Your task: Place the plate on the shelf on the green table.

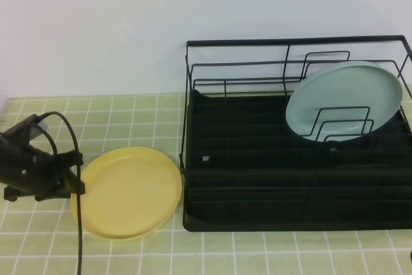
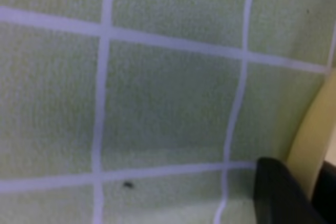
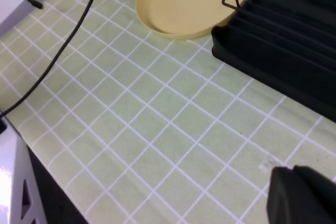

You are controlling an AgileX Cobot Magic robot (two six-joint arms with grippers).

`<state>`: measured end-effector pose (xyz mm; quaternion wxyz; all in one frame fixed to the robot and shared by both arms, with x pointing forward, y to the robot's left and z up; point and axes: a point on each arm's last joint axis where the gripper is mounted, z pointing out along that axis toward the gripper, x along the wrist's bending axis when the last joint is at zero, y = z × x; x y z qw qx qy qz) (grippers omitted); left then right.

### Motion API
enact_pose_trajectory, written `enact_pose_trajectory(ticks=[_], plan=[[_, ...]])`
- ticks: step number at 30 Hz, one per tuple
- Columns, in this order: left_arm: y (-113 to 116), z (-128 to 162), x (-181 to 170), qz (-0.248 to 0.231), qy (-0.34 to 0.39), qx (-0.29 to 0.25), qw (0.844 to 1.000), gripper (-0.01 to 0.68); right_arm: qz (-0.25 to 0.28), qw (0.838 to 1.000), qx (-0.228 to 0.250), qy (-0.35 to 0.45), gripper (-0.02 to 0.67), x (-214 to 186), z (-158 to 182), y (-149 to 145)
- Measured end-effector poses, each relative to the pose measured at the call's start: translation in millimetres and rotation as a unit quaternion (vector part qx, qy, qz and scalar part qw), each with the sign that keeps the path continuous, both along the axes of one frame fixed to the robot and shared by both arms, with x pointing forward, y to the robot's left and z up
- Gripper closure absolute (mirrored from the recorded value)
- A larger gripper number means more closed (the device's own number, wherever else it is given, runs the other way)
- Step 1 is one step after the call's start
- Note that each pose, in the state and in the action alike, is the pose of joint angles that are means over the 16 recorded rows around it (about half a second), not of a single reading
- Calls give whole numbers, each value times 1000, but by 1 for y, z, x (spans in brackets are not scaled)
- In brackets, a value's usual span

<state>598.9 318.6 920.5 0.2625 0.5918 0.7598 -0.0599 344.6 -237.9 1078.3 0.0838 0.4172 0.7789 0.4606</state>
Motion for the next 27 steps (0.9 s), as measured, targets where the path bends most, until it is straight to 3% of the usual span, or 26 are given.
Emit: enact_pose_trajectory(ticks=[6, 12, 27], plan=[[0, 5, -1, -14, -9, 9, 1000, 622, 1, 1000, 4, 1, 651, 0, 0, 0], [0, 28, -4, -26, -43, 21, 999, 663, 1, 1000, 9, 2, 651, 0, 1, 1], [-19, 148, -39, -64, -183, -1, 981, 667, -21, 997, 77, -14, 651, 4, 11, 5]])
